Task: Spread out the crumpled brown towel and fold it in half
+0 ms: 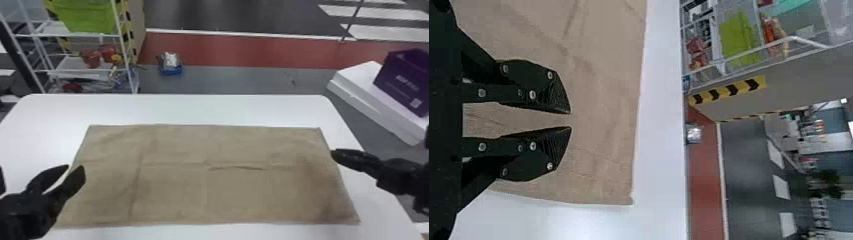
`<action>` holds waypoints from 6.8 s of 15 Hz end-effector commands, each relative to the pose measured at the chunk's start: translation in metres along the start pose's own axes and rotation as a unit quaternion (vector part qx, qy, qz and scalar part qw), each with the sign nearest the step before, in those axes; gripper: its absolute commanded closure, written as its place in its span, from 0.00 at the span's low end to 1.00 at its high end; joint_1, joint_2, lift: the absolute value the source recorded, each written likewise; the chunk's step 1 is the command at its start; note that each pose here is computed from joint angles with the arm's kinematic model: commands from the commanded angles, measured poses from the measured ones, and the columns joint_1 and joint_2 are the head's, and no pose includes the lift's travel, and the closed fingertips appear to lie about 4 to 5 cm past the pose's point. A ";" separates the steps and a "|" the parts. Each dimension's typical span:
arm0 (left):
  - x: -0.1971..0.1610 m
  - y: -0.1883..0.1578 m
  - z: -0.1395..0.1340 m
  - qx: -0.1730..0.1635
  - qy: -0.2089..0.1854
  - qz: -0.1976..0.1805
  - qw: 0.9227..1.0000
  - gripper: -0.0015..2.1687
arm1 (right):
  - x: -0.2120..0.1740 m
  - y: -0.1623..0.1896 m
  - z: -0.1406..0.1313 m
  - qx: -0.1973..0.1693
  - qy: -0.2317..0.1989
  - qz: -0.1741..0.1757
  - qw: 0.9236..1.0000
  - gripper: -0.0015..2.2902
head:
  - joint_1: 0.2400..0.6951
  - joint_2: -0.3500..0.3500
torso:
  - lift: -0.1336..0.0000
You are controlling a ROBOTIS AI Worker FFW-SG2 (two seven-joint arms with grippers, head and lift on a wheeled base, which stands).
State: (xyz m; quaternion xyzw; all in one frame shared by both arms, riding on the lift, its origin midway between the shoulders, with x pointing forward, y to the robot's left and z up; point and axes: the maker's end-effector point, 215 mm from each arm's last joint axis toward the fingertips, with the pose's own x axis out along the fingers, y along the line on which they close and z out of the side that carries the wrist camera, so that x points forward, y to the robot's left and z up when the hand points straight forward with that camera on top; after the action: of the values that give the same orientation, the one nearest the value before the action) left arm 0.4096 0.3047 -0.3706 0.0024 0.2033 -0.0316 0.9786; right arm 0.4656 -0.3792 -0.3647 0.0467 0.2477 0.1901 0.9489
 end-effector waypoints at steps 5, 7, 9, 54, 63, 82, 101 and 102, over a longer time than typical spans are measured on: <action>0.112 0.015 0.067 -0.015 -0.038 -0.029 0.999 0.04 | 0.050 -0.059 0.112 -0.096 -0.149 -0.015 0.984 0.05 | 1.00 0.34 | 0.08; 0.144 0.027 0.074 -0.007 -0.025 -0.026 0.999 0.04 | 0.072 -0.068 0.105 -0.095 -0.101 -0.020 0.990 0.04 | 1.00 0.35 | 0.08; 0.171 0.035 0.080 0.002 -0.010 -0.022 1.000 0.04 | 0.087 -0.075 0.101 -0.080 -0.057 -0.022 0.995 0.04 | 0.99 0.37 | 0.08; 0.242 0.085 0.008 0.014 0.179 -0.071 0.981 0.55 | 0.090 -0.044 0.126 -0.090 -0.048 0.035 0.994 0.08 | 1.00 0.49 | 0.08; 0.233 0.084 -0.003 0.007 0.184 -0.072 0.980 0.67 | 0.105 -0.062 0.102 -0.129 0.015 0.009 0.991 0.09 | 1.00 0.47 | 0.08; 0.234 0.082 0.004 0.024 0.176 -0.067 0.982 0.66 | 0.146 -0.110 0.038 -0.118 0.194 -0.042 0.973 0.17 | 1.00 0.44 | 0.08; 0.233 0.087 0.004 0.029 0.178 -0.064 0.981 0.66 | 0.142 -0.116 0.020 -0.117 0.205 -0.029 0.971 0.27 | 1.00 0.43 | 0.08; 0.232 0.089 0.004 0.029 0.178 -0.063 0.982 0.67 | 0.142 -0.115 0.021 -0.116 0.204 -0.028 0.972 0.28 | 1.00 0.43 | 0.08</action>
State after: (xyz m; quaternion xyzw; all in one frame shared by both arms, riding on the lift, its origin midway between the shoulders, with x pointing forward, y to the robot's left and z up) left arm 0.6295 0.3759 -0.4608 0.0231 0.3732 -0.0996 0.9221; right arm 0.6290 -0.4304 -0.4332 -0.1110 0.4135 0.1970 0.8820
